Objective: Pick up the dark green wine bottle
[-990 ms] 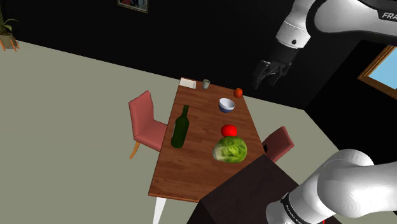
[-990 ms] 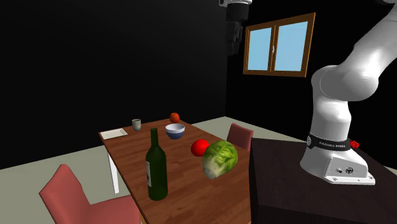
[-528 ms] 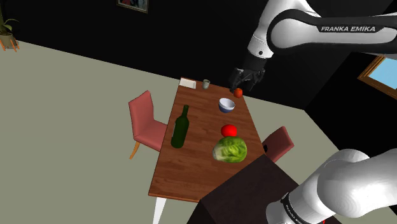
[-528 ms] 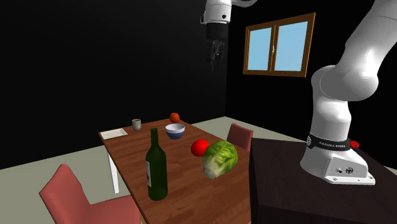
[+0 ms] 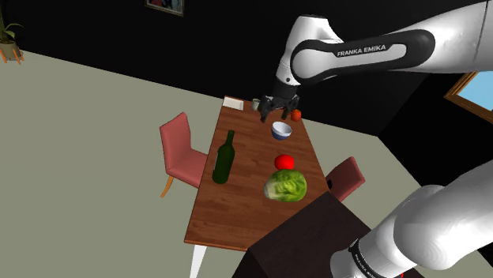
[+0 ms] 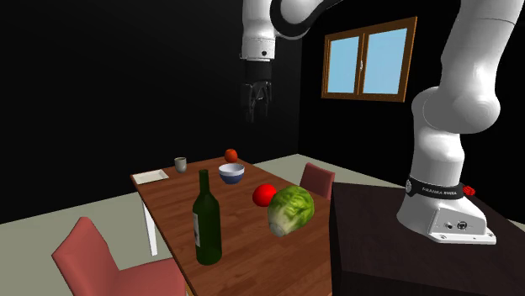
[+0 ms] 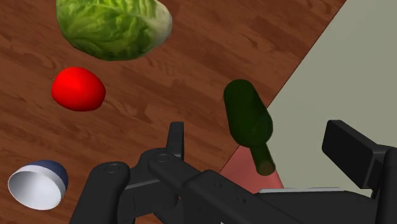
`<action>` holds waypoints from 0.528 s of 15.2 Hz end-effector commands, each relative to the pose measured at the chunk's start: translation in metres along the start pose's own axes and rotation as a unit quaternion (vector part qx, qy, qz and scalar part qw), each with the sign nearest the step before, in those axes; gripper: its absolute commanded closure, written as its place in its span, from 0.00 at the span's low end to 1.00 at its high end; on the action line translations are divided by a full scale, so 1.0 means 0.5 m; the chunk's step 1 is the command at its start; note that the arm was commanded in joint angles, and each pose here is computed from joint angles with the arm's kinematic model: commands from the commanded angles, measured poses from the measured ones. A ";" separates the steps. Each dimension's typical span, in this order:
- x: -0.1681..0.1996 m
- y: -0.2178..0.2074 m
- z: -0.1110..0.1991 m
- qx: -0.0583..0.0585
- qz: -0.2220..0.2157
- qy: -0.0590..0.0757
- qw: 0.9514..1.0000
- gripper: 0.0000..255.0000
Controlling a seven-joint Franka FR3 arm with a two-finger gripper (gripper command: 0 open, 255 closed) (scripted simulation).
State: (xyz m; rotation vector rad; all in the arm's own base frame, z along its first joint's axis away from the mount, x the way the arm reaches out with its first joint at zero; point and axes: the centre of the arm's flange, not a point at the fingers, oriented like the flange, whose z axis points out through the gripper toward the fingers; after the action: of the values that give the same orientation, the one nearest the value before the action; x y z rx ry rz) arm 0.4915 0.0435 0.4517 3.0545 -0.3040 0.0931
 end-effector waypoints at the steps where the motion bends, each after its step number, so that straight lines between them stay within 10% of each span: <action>1: 0.036 -0.016 0.039 0.001 0.004 -0.002 1.000 0.00; 8: 0.154 -0.077 0.170 0.005 0.015 -0.009 1.000 0.00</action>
State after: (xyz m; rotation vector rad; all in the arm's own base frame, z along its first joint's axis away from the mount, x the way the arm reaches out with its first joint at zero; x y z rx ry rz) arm 0.5704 0.0608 0.3785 3.0619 -0.3463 0.0719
